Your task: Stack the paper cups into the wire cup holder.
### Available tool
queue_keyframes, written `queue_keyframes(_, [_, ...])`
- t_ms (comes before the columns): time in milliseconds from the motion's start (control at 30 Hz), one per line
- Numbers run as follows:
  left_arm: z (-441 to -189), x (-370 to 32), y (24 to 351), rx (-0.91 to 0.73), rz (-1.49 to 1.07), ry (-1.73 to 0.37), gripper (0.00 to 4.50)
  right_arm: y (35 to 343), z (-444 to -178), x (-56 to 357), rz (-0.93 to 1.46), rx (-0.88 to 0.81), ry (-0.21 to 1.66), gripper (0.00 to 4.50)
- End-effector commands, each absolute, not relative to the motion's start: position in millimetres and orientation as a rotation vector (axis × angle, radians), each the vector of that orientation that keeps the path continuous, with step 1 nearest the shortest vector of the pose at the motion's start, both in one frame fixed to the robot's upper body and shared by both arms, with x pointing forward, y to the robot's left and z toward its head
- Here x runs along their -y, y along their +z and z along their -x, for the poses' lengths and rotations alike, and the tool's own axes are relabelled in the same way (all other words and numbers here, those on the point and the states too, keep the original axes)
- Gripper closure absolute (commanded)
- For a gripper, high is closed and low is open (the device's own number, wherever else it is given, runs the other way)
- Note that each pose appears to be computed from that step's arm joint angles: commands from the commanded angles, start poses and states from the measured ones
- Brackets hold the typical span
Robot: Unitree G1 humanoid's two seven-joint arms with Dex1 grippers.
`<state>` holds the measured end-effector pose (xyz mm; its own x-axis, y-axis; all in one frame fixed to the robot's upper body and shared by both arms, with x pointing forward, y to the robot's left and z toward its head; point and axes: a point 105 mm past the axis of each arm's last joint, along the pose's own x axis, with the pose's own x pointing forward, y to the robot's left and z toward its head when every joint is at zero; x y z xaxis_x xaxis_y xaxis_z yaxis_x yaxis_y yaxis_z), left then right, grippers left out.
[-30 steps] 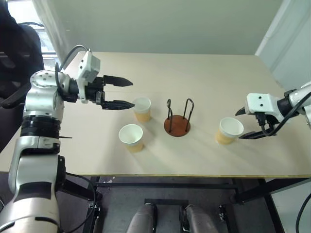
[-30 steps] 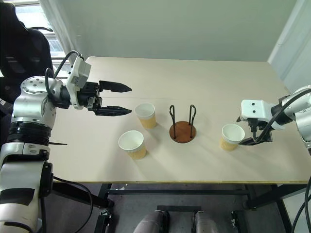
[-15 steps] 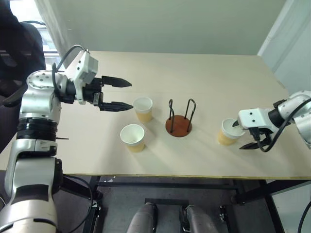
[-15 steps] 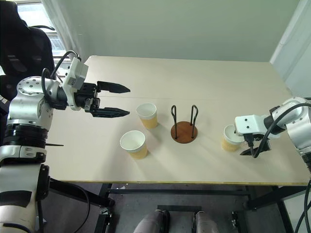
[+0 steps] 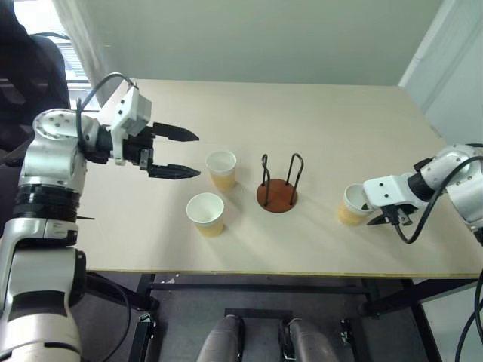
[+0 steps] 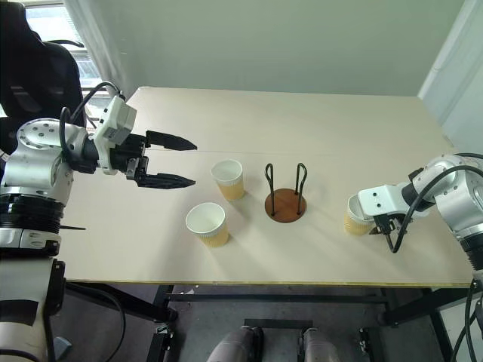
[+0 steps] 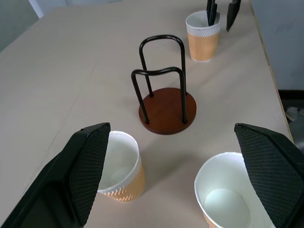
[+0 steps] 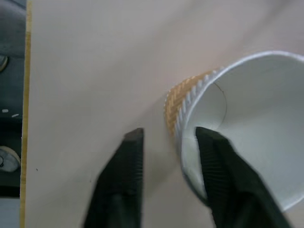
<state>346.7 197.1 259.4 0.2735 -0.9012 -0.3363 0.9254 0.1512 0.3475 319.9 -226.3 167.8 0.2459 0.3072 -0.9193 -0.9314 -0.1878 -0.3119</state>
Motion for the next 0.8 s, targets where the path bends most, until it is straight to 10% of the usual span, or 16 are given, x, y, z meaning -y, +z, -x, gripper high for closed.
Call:
queue_keyframes(33, [-341.7,-199.2,267.2,-0.039,-0.606,-1.333,0.00,180.0,-320.4,227.6,1.341,-0.662,1.277,4.21])
queue_keyframes(800, [-354.4,-198.1,257.4,-0.071,-0.613,-1.337,0.00,297.9,-345.1,159.1,1.426,-0.295,1.198,4.48])
